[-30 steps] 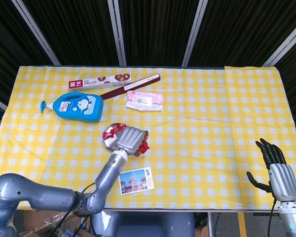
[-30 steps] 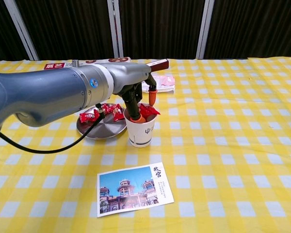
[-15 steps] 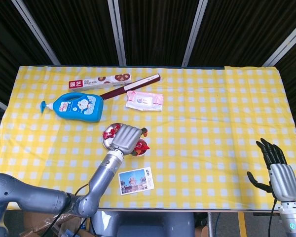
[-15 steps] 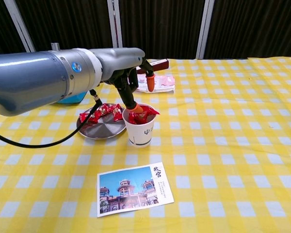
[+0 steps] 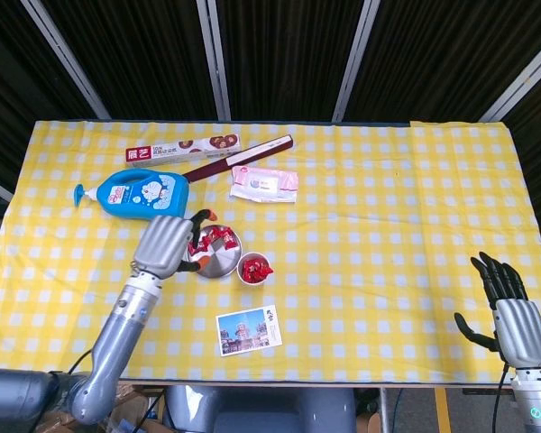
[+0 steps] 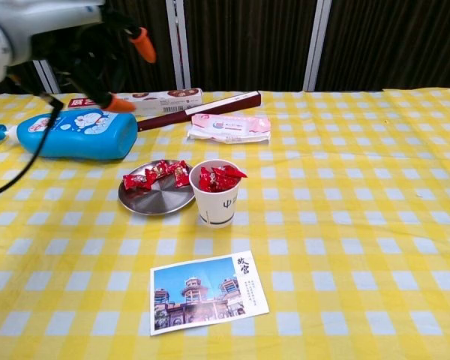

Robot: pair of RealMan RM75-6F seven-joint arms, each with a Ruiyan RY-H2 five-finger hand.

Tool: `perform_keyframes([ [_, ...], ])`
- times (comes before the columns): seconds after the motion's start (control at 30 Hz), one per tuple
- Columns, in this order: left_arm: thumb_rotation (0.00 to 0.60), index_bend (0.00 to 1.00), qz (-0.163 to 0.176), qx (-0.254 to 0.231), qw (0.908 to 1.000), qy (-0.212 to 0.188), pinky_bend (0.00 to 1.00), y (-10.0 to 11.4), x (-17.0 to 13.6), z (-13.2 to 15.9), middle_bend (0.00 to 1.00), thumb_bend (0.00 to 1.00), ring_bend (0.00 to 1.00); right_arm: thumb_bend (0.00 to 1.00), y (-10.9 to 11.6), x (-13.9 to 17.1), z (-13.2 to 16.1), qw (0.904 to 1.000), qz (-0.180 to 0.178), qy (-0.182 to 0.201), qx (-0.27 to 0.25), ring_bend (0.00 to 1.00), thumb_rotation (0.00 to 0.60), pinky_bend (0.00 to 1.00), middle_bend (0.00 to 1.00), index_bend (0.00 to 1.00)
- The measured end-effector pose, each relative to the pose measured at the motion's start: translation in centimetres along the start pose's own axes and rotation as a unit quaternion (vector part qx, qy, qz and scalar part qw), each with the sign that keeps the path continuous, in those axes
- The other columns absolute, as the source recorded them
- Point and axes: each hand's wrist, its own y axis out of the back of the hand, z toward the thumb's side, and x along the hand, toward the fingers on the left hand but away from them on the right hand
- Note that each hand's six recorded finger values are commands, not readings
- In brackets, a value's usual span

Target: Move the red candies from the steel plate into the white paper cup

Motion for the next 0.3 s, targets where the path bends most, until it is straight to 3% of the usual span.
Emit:
perform_keyframes([
  [0.1, 0.600, 0.01, 0.021, 0.020, 0.9995, 0.011, 0.26, 0.6, -3.2, -3.4, 0.06, 0.18, 0.12, 0.39, -0.2, 0.0, 0.0, 0.9999, 0.001, 0.001, 0.015, 0.00, 0.600, 0.00, 0.00, 0.00],
  [0.2, 0.600, 0.00, 0.033, 0.039, 0.9983, 0.027, 0.10, 0.6, -7.4, -7.3, 0.00, 0.14, 0.01, 0.39, -0.4, 0.0, 0.0, 0.9993, 0.001, 0.003, 0.037, 0.00, 0.600, 0.00, 0.00, 0.00],
  [0.3, 0.600, 0.00, 0.035, 0.063, 0.9960, 0.052, 0.04, 0.2, -12.5, -11.5, 0.00, 0.12, 0.00, 0.39, -0.7, 0.1, 0.0, 0.9980, -0.002, 0.007, 0.062, 0.00, 0.600, 0.00, 0.00, 0.00],
])
